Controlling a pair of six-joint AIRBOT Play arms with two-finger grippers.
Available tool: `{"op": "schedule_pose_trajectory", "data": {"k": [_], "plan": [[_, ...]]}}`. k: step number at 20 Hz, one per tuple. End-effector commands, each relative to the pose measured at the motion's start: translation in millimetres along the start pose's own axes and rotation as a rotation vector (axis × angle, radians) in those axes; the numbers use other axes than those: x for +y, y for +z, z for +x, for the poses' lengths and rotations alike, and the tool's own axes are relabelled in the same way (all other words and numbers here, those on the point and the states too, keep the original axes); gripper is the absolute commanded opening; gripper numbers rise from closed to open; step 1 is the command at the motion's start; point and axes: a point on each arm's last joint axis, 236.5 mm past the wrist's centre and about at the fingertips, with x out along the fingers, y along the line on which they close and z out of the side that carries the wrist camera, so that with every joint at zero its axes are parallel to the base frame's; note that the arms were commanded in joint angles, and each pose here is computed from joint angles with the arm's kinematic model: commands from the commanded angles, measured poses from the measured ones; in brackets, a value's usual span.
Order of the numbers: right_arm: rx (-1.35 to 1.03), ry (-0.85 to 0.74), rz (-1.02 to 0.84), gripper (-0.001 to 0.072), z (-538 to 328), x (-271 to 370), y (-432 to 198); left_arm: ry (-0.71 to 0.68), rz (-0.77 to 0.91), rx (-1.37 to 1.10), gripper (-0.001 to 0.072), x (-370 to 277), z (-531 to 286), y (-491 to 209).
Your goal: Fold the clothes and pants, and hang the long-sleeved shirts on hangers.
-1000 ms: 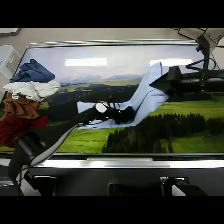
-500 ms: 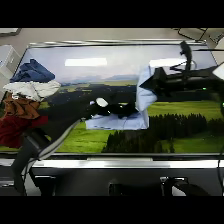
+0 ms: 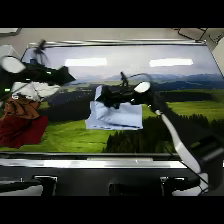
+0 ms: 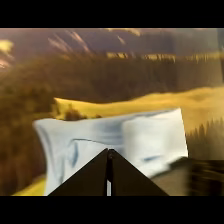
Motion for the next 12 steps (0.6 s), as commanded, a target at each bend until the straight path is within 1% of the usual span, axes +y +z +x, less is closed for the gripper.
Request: {"op": "schedule_pose_trajectory", "data": {"k": [1, 2, 3, 6, 8, 9, 10, 11, 12], "plan": [[0.003, 0.031, 0.207, 0.0311, 78.9, -39.1, -14.6, 0.067, 0.086, -0.179, 0.0024, -10.4, -100.9, 18.9], [-0.013, 0.059, 0.207, 0.0631, 84.7, -39.1, -11.1, 0.061, 0.112, -0.205, 0.0024, -21.0, -114.2, 18.1], [-0.033, 0.095, 0.179, 0.0692, 81.7, -32.4, -3.5, 0.057, 0.132, -0.224, 0.0024, -29.5, -124.6, 16.8], [-0.099, 0.166, 0.099, 0.0682, 24.0, -9.6, 40.2, 0.051, 0.168, -0.253, 0.0024, -42.2, -141.4, 13.7], [-0.142, 0.104, 0.015, 0.0681, -41.2, -19.8, 72.1, 0.053, 0.188, -0.256, 0.0024, -43.3, -142.9, 13.5], [-0.162, 0.024, 0.0, 0.0681, -81.2, -38.4, 85.7, 0.053, 0.187, -0.255, 0.0024, -43.1, -142.6, 13.5], [-0.173, -0.091, 0.005, 0.0678, -122.9, -66.8, 93.6, 0.053, 0.187, -0.255, 0.0024, -42.8, -142.4, 13.5], [-0.168, -0.229, 0.033, 0.0674, -161.9, -102.1, 93.5, 0.053, 0.187, -0.255, 0.0025, -42.9, -142.4, 13.5], [-0.132, -0.394, 0.092, 0.0645, -203.0, -145.5, 82.1, 0.053, 0.187, -0.255, 0.0024, -42.9, -142.4, 13.5]]}}
